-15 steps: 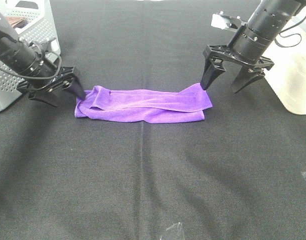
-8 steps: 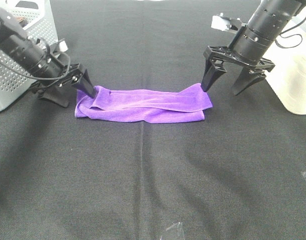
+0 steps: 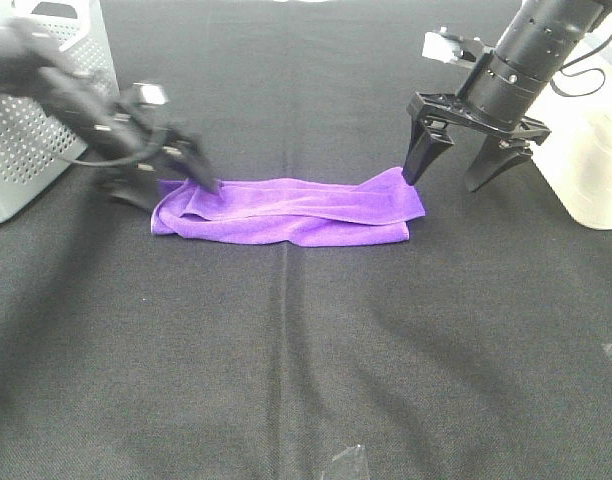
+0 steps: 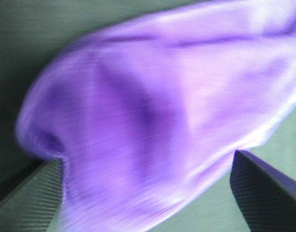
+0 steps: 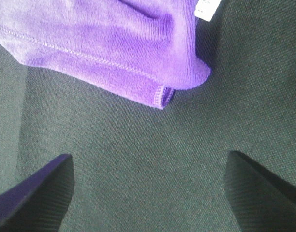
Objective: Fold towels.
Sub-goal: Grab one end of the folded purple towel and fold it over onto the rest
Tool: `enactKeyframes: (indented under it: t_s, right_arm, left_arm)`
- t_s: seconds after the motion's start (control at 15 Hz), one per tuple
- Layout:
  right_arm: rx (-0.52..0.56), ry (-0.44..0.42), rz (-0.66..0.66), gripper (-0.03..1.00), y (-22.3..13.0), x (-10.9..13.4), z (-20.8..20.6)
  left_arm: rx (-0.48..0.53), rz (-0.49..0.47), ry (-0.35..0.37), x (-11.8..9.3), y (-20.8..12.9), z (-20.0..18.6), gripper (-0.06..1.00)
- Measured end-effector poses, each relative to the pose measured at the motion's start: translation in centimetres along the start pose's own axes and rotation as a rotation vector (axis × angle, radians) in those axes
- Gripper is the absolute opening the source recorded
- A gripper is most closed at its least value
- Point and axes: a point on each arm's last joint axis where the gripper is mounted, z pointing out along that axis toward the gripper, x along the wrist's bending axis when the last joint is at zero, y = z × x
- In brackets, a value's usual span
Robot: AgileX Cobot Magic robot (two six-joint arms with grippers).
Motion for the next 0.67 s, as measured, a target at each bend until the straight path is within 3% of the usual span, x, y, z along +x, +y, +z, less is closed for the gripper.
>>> enactKeyframes:
  t_s: [0.2, 0.33, 0.53, 0.67]
  right_arm:
    - [0.010, 0.002, 0.000, 0.80, -0.1, 0.0, 0.0]
    - [0.020, 0.005, 0.000, 0.80, -0.2, 0.0, 0.0]
    - [0.048, 0.012, 0.000, 0.80, -0.4, 0.1, 0.0]
    - [0.066, 0.016, 0.000, 0.80, -0.6, 0.1, 0.0]
  left_arm:
    - [0.040, 0.030, -0.024, -2.1, -0.3, 2.3, 0.74]
    - [0.047, 0.027, -0.008, -1.9, -0.4, 2.5, 0.55]
    - [0.056, 0.071, 0.080, -1.6, -0.2, 2.2, 0.11]
    - [0.056, 0.096, 0.117, -1.7, -0.1, 1.6, 0.03]
